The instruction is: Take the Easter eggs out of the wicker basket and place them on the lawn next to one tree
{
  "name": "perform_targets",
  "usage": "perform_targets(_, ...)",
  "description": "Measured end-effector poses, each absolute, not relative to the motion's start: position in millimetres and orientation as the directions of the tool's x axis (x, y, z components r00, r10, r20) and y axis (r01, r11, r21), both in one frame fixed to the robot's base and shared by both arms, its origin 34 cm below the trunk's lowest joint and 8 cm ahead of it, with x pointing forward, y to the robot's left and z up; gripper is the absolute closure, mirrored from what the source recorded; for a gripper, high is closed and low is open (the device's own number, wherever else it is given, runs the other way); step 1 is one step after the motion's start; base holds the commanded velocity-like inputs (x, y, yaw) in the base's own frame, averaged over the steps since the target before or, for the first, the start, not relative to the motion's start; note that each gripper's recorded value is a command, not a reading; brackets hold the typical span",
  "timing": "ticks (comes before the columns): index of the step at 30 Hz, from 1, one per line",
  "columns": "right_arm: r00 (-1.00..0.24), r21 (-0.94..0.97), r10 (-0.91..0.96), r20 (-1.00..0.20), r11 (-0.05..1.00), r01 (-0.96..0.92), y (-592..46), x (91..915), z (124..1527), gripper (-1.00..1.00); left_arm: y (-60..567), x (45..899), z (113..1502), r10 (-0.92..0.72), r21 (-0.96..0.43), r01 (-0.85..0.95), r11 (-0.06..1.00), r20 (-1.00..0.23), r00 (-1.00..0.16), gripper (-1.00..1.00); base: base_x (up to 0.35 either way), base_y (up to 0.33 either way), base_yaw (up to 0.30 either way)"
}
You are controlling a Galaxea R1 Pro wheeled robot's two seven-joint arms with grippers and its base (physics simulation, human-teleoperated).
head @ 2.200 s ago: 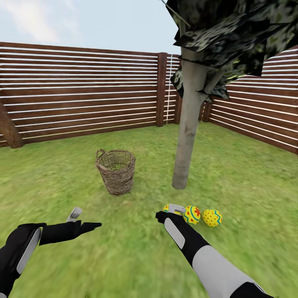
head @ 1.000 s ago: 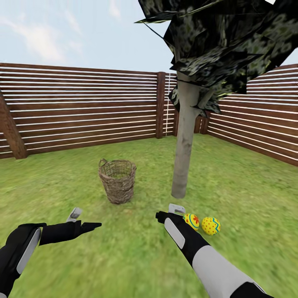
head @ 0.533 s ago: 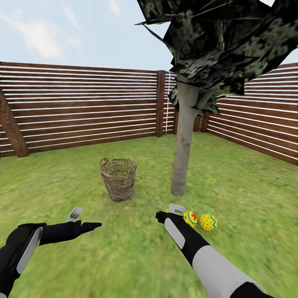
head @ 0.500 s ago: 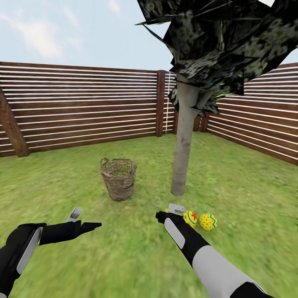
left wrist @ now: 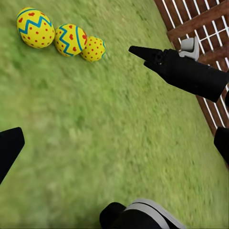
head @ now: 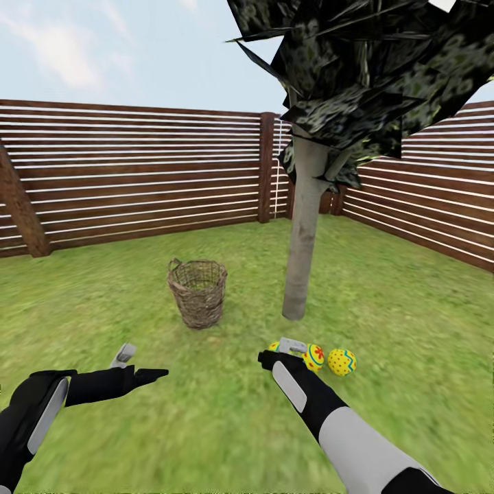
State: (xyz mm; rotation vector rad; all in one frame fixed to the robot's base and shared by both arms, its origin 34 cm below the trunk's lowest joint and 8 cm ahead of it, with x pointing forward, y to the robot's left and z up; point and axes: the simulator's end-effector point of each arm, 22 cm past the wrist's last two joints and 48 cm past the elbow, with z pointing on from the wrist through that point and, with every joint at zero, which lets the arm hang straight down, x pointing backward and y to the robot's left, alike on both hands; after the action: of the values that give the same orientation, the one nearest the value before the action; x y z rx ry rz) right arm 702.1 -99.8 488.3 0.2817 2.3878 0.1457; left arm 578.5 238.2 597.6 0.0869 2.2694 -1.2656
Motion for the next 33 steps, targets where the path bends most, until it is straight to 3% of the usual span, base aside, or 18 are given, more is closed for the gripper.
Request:
perform_targets(16, -0.736, 0.178, 0.242, -0.632, 0.97, 0.166, -100, 707, 508, -1.0, 238, 587, 620, -0.196, -0.779, 0.285, 0.558, -0.458, -0.867, -1.0, -0.005, 0.0, 0.0)
perform_targets(33, -0.753, 0.174, 0.242, -0.611, 0.97, 0.171, -100, 712, 528, -1.0, 238, 594, 643, -0.197, -0.787, 0.263, 0.558, -0.433, -0.88, -1.0, -0.29, 0.0, 0.0)
